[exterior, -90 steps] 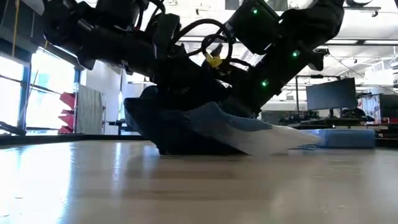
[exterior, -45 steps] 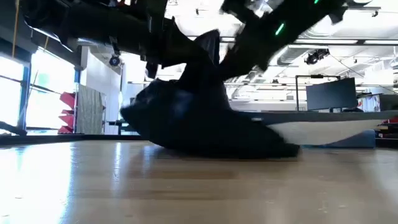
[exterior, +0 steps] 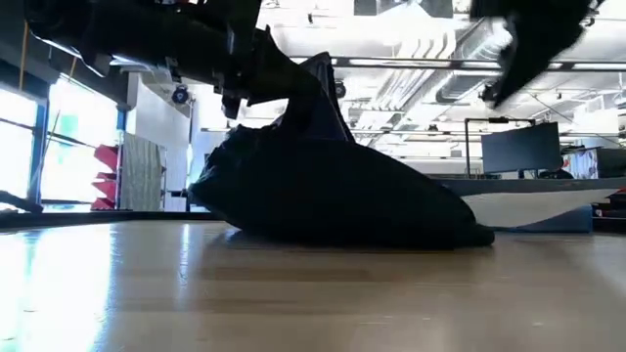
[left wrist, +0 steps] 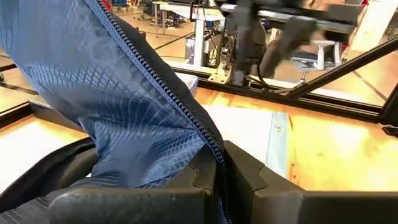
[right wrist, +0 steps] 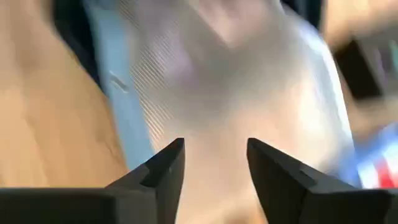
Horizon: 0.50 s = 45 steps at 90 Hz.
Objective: Unpack backpack
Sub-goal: Put the white zip bag into the backpack
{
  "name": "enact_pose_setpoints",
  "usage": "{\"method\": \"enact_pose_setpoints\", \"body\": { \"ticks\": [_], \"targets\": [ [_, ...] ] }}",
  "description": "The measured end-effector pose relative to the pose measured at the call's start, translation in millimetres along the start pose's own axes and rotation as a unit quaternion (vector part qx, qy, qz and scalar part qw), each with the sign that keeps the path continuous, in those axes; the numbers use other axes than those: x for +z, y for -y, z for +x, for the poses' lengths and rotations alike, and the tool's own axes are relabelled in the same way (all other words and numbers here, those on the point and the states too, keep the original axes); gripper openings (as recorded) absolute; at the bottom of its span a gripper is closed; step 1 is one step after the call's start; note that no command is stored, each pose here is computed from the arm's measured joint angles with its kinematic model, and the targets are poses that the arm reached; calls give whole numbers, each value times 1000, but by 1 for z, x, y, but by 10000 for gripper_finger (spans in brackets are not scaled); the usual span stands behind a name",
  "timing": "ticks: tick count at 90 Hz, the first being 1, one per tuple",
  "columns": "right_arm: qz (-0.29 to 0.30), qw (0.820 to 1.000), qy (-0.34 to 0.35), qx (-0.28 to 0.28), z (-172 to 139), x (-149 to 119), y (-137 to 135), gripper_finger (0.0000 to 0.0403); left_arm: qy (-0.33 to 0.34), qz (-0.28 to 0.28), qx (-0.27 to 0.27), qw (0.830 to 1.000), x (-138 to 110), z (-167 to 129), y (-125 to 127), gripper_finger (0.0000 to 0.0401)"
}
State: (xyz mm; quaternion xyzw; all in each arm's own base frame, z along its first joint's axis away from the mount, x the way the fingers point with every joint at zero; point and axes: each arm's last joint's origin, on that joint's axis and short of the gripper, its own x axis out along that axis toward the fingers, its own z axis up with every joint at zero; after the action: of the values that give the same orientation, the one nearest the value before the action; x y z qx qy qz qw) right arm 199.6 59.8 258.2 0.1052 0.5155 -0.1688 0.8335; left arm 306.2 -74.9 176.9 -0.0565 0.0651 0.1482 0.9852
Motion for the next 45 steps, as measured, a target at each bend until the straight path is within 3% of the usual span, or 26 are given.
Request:
{"method": "enact_pose_setpoints", "body": {
  "ticks": [24, 34, 45],
  "targets": [
    [166, 979, -114, 8, 19, -43, 30, 283, -11, 12, -7, 1000, -3, -2, 3, 0],
    [240, 965, -101, 23, 38, -60, 36, 312, -13, 13, -14, 1000, -3, -3, 4, 0],
    [301, 948, -73, 65, 63, -74, 36, 317, -29, 24, -17, 999, -7, -4, 6, 0]
  ]
}}
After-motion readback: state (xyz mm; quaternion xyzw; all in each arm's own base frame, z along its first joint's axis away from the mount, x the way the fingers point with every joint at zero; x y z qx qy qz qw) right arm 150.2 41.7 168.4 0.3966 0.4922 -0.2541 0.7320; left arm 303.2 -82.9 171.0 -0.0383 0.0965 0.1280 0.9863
